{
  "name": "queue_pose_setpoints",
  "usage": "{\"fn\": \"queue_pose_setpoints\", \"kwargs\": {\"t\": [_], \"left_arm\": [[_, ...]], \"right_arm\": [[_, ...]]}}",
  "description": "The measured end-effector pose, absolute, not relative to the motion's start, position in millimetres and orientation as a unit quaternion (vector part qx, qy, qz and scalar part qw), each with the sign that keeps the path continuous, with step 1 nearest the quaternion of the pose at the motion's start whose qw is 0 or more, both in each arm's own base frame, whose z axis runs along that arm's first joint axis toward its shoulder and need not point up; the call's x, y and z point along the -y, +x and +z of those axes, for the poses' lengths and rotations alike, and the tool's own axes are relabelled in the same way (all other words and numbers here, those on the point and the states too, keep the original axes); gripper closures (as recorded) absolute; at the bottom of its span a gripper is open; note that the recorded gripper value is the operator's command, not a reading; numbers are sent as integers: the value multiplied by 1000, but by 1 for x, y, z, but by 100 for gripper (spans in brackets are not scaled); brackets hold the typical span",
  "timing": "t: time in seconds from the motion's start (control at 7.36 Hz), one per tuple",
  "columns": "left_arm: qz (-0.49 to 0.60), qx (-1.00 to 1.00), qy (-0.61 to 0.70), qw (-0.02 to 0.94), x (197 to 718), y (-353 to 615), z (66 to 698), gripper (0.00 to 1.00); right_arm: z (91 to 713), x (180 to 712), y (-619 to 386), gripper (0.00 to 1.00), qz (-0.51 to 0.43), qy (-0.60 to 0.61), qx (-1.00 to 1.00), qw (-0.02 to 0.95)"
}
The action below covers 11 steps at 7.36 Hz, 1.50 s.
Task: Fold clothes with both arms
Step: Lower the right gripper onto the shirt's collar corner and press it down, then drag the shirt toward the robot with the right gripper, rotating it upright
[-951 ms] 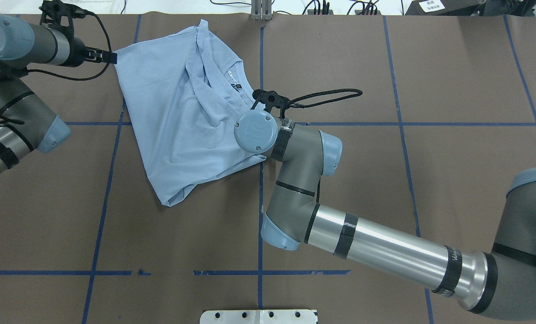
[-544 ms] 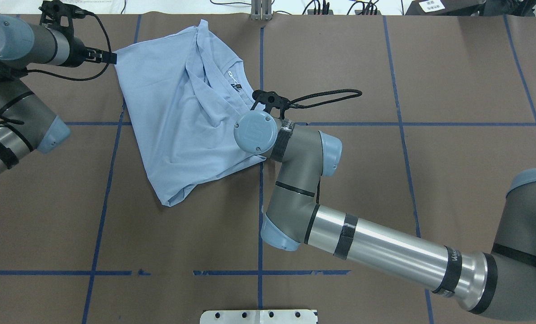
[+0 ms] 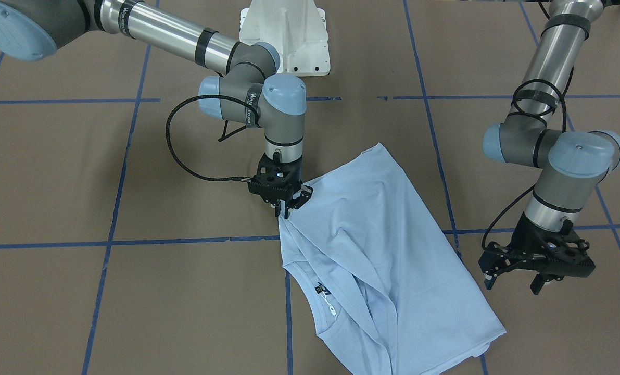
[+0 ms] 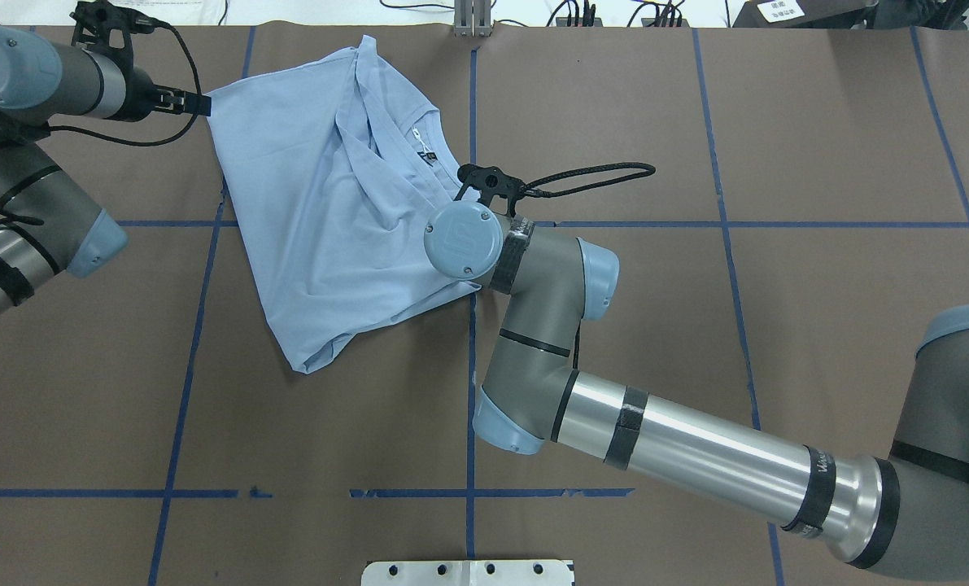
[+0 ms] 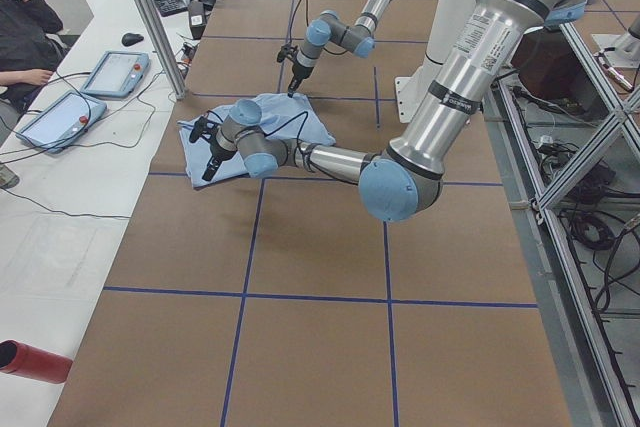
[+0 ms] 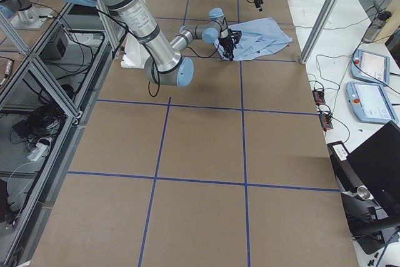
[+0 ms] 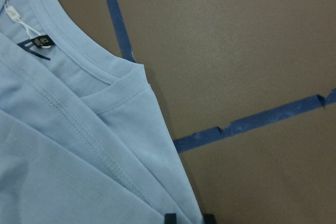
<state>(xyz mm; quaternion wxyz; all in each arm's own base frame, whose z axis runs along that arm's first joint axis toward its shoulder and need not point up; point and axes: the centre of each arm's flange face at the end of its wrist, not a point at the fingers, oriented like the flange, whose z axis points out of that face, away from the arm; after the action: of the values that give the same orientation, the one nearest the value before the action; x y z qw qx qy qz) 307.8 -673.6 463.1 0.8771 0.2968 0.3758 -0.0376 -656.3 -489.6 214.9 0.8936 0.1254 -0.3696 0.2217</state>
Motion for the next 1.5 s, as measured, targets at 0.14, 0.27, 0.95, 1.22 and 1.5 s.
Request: {"fn": "queue_pose_setpoints", "kwargs": {"t": [0.14, 0.27, 0.95, 1.22, 1.5], "left_arm": [[-38, -376, 297, 877, 674, 308, 463, 0], [-38, -376, 297, 877, 674, 308, 463, 0], [-37, -377, 297, 877, 673, 309, 462, 0], [-37, -377, 297, 877, 673, 309, 462, 0], [-35, -379, 298, 875, 672, 311, 459, 0]], "right_arm": [[215, 490, -656, 100, 222, 125, 369, 894], [215, 490, -656, 100, 222, 125, 369, 894], [230, 485, -633, 100, 225, 125, 374, 891], [266, 452, -585, 100, 225, 133, 384, 886], [276, 376, -550, 100, 216, 143, 392, 883]]}}
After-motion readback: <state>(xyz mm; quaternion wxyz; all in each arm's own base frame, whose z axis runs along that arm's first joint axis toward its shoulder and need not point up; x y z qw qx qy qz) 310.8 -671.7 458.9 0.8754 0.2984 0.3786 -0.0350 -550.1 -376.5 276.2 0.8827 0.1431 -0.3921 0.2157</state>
